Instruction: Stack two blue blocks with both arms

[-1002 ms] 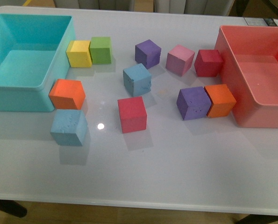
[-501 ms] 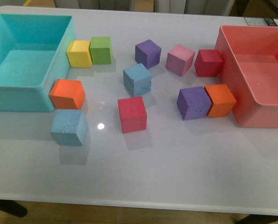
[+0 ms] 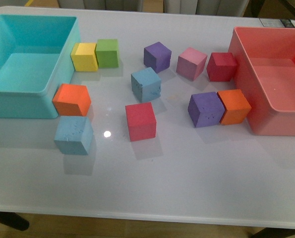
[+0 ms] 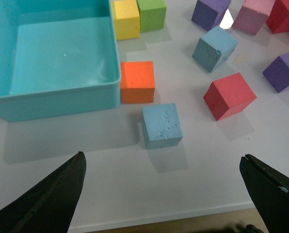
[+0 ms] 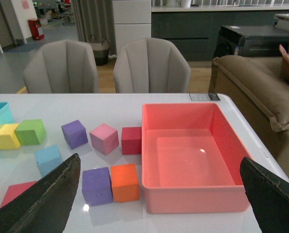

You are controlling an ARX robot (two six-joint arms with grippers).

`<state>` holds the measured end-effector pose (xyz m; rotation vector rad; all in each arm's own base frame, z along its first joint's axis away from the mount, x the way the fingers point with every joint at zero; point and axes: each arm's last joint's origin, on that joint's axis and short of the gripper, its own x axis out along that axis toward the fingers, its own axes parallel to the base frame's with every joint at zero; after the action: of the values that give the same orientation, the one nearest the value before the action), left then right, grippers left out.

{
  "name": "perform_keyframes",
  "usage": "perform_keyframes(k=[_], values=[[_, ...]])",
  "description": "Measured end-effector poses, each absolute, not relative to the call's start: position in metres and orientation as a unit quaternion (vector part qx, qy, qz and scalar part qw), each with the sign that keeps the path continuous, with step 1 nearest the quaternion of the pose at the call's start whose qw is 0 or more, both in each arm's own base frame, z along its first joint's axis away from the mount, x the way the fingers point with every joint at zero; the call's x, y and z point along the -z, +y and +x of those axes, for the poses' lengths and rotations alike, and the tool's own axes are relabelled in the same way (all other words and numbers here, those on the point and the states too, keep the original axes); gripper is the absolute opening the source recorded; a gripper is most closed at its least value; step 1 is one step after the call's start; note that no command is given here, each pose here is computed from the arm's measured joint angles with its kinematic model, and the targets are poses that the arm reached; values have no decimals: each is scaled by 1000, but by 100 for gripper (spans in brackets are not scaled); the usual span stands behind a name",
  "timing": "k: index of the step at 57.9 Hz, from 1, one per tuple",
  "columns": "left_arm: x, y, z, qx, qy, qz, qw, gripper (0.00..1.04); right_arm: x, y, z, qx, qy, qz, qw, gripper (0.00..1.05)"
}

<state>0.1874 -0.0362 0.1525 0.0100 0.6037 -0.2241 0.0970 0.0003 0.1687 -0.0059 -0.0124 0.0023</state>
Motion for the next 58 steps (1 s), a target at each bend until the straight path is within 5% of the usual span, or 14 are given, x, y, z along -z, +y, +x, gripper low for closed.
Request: perform_keyframes(k=[24,58], values=[[-79,-77,260,114,394,40,911,96,-169,0,97,-1,-6,-3,1000,96],[-42,-72,312,101,431,67,894,96,-169,0,97,-1,-6,-3,1000,96]])
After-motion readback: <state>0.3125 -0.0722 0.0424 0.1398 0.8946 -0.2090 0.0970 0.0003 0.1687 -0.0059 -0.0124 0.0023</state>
